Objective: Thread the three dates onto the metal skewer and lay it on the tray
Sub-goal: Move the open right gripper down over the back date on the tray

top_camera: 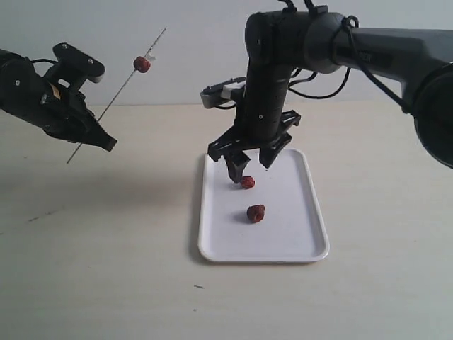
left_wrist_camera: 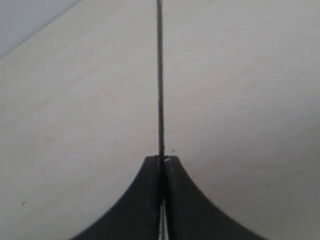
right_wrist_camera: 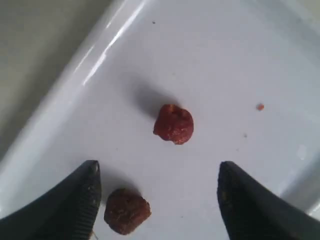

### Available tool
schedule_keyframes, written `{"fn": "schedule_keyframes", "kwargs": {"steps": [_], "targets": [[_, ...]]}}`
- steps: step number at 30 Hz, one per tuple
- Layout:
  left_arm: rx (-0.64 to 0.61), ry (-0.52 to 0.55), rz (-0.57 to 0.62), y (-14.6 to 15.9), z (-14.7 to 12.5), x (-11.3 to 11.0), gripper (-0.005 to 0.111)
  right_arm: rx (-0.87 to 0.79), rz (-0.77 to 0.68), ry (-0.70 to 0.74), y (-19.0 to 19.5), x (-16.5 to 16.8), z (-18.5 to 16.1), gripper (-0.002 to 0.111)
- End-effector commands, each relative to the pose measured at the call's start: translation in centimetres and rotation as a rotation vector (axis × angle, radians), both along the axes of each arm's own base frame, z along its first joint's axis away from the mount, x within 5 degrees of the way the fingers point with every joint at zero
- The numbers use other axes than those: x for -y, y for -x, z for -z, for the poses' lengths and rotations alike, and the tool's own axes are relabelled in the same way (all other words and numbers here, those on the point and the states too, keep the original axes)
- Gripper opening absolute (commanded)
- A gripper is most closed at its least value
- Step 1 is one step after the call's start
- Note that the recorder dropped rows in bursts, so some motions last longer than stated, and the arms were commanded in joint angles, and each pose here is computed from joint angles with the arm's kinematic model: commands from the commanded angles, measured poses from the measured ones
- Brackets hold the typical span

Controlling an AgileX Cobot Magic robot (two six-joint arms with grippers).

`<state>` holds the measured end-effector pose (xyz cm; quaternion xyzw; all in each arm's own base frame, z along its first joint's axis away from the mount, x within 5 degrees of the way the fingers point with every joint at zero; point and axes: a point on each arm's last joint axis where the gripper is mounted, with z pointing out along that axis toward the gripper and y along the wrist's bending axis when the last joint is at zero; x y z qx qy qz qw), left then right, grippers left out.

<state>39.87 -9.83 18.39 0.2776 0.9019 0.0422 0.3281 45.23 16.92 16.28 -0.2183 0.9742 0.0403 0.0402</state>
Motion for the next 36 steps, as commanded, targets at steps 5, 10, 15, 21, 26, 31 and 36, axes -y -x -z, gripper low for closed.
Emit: {"fn": "schedule_keyframes", "kwargs": {"steps": [5, 10, 15, 21, 26, 31, 36], "targets": [[0.003, 0.053, -0.02, 0.0, -0.3, 0.8, 0.0, 0.043, 0.124, -0.022, -0.8, -0.4, 1.5, 0.065], [0.001, 0.059, -0.024, 0.0, -0.2, 0.8, 0.0, 0.08, 0.15, -0.045, -1.2, -0.6, 1.5, 0.064], [-0.002, 0.066, -0.029, 0.0, -0.2, 0.9, 0.0, 0.076, 0.153, -0.045, -1.2, -0.5, 1.5, 0.061], [-0.006, 0.079, -0.038, 0.1, -0.2, 0.9, 0.0, 0.058, 0.194, -0.072, -1.6, 0.8, 1.5, 0.06], [-0.006, 0.079, -0.038, 0.1, -0.2, 0.9, 0.0, 0.019, 0.163, -0.135, -1.6, 1.2, 1.4, 0.06], [-0.006, 0.079, -0.038, 0.1, -0.2, 0.9, 0.0, 0.013, 0.163, -0.135, -1.6, 1.2, 1.7, 0.06], [-0.006, 0.079, -0.038, 0.1, -0.2, 0.9, 0.0, -0.016, 0.166, -0.114, -1.7, 1.2, 3.4, 0.06]]}}
